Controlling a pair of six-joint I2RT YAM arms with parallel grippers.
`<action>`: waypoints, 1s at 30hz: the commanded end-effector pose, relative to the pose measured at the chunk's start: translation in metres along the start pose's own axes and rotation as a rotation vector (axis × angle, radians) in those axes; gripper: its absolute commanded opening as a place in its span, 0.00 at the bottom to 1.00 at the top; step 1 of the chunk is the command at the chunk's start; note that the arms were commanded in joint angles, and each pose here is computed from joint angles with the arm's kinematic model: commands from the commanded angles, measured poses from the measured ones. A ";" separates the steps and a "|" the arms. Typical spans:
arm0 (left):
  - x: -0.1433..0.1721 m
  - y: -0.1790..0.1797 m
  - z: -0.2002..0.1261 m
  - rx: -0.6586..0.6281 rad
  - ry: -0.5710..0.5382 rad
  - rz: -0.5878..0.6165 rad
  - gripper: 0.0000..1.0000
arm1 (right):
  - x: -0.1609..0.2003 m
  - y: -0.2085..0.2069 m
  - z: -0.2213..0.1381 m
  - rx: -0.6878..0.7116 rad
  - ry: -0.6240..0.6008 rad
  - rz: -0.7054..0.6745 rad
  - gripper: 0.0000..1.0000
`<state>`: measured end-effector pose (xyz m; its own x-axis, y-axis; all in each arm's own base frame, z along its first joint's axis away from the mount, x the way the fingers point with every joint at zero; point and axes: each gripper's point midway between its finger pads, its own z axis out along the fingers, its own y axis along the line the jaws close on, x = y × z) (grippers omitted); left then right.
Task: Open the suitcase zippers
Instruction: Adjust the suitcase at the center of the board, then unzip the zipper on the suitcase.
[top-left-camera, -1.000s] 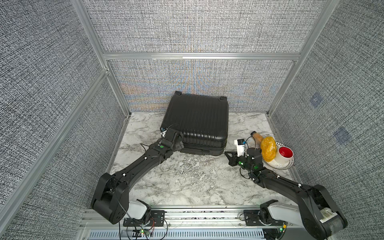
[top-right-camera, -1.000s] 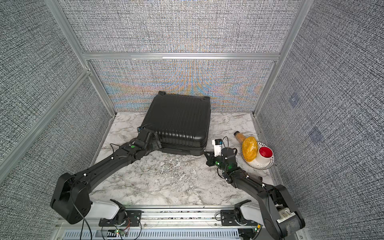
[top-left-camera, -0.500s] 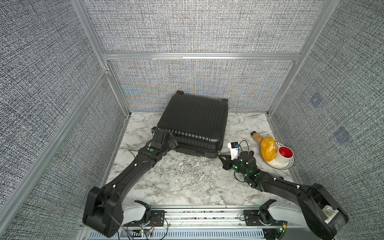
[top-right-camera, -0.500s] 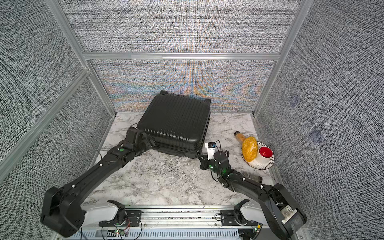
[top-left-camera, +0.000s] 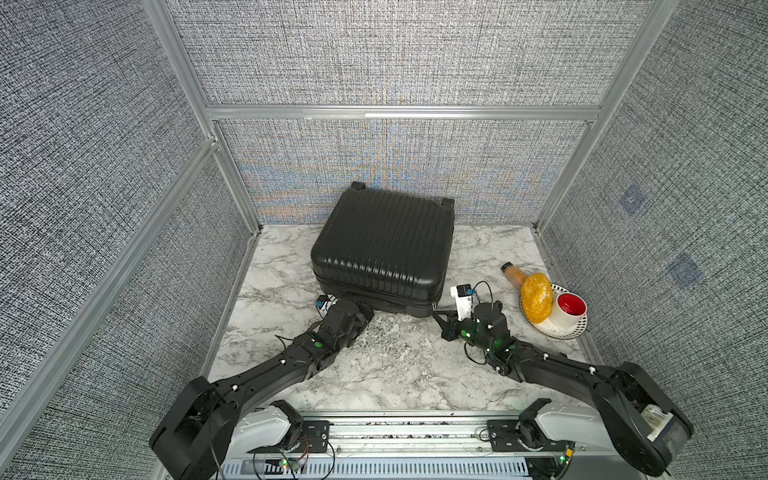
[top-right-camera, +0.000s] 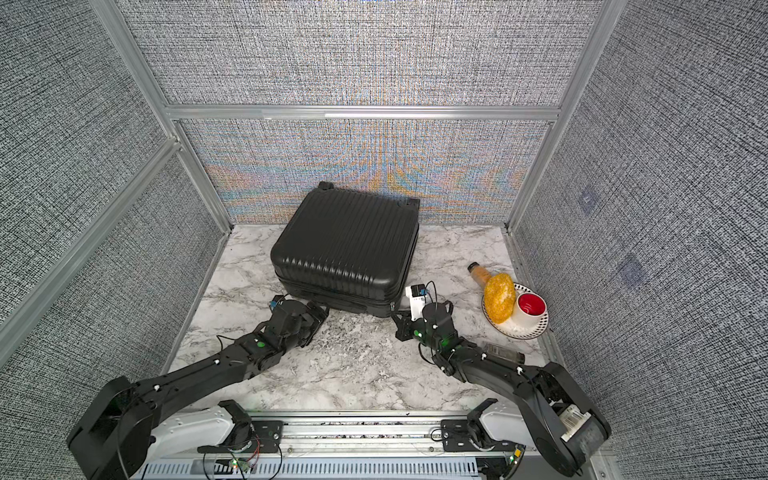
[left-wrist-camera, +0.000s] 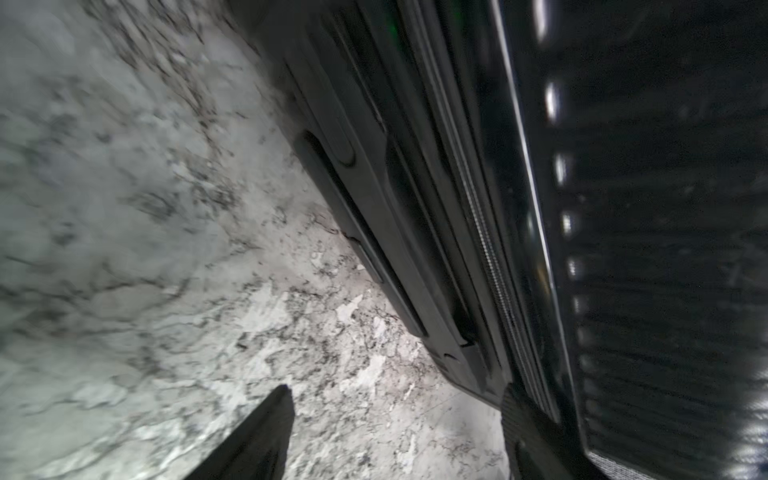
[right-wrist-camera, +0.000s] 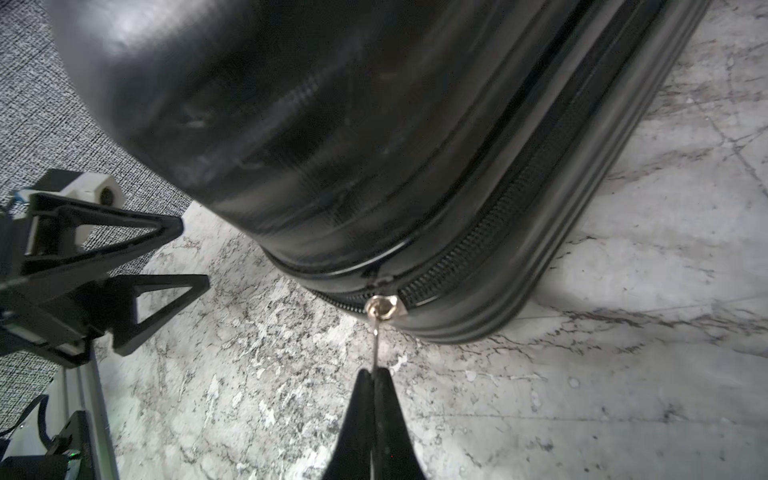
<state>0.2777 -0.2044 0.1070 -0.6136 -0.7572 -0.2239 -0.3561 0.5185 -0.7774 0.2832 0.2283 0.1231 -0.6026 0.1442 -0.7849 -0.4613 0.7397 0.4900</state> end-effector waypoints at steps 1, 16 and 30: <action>-0.007 -0.012 -0.006 0.072 -0.074 -0.124 0.78 | 0.007 0.017 -0.004 -0.047 -0.003 -0.005 0.00; -0.017 0.020 -0.008 0.008 -0.180 -0.216 0.67 | 0.039 0.048 -0.003 -0.103 0.052 -0.048 0.00; -0.018 0.008 0.037 0.018 -0.130 -0.225 0.60 | 0.040 0.046 -0.005 -0.097 0.051 -0.044 0.00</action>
<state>0.3000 -0.1892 0.0684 -0.4061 -0.9041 -0.1327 -0.5119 0.3454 -0.7866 0.2360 0.2635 0.1153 -0.6130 0.0823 -0.7858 -0.5395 0.6830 0.4923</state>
